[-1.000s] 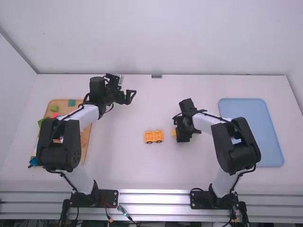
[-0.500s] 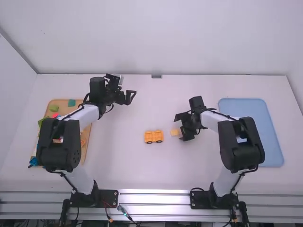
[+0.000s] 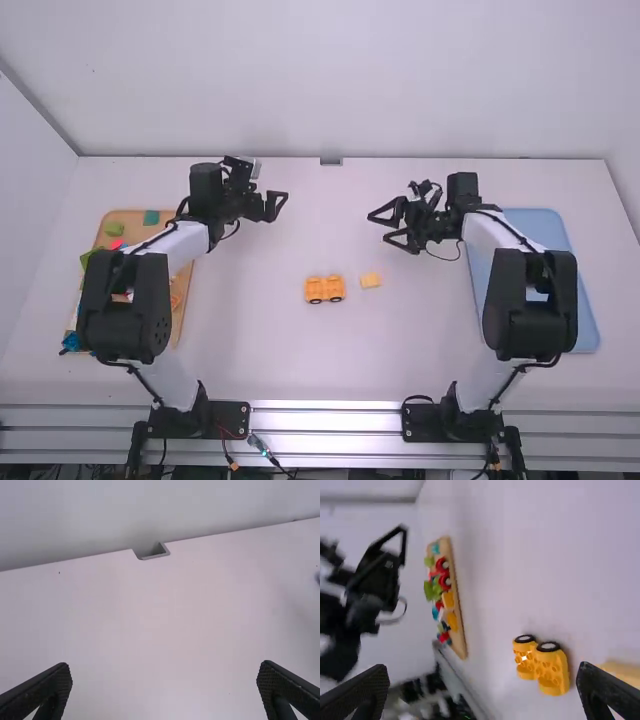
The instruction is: Assemble lego blocks to make yellow taxi
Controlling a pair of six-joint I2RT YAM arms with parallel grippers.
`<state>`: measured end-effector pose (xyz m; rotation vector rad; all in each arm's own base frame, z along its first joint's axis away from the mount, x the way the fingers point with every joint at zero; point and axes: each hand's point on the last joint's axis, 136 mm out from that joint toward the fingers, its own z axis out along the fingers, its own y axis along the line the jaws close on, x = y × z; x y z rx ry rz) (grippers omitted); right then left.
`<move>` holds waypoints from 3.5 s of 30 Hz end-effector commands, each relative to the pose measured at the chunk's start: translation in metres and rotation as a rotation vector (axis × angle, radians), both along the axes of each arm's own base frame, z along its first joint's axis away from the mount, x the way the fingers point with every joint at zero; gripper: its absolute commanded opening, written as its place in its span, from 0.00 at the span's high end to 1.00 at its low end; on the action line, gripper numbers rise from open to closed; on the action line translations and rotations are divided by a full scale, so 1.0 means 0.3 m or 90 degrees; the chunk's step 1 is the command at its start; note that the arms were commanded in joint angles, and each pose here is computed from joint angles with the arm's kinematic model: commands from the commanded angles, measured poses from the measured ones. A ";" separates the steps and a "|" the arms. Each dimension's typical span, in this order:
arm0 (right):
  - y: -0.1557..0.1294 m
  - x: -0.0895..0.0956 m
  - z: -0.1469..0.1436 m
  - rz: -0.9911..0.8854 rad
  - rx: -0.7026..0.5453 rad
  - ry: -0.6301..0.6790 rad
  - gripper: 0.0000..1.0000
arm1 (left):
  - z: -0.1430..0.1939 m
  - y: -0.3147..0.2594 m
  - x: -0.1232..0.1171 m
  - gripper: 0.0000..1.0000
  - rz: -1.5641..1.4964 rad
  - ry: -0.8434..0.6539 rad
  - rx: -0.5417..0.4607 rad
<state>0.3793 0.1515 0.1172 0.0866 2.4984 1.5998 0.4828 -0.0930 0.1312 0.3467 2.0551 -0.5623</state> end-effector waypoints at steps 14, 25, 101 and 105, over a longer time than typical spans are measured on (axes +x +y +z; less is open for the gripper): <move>-0.025 0.161 0.054 0.286 -0.234 -0.804 0.01 | -0.034 0.010 -0.018 0.01 0.007 0.033 0.001; -0.016 0.044 -0.001 0.417 -0.221 -0.891 0.01 | 0.015 -0.156 -0.158 0.01 -0.278 -0.067 -0.005; 0.017 -0.234 -0.484 0.536 -0.140 -0.798 0.85 | -0.279 -0.379 -0.584 0.01 -0.562 -0.197 0.083; 0.030 -0.233 -0.445 0.518 -0.118 -0.809 0.85 | -0.348 -0.410 -0.581 0.01 -0.569 -0.190 0.114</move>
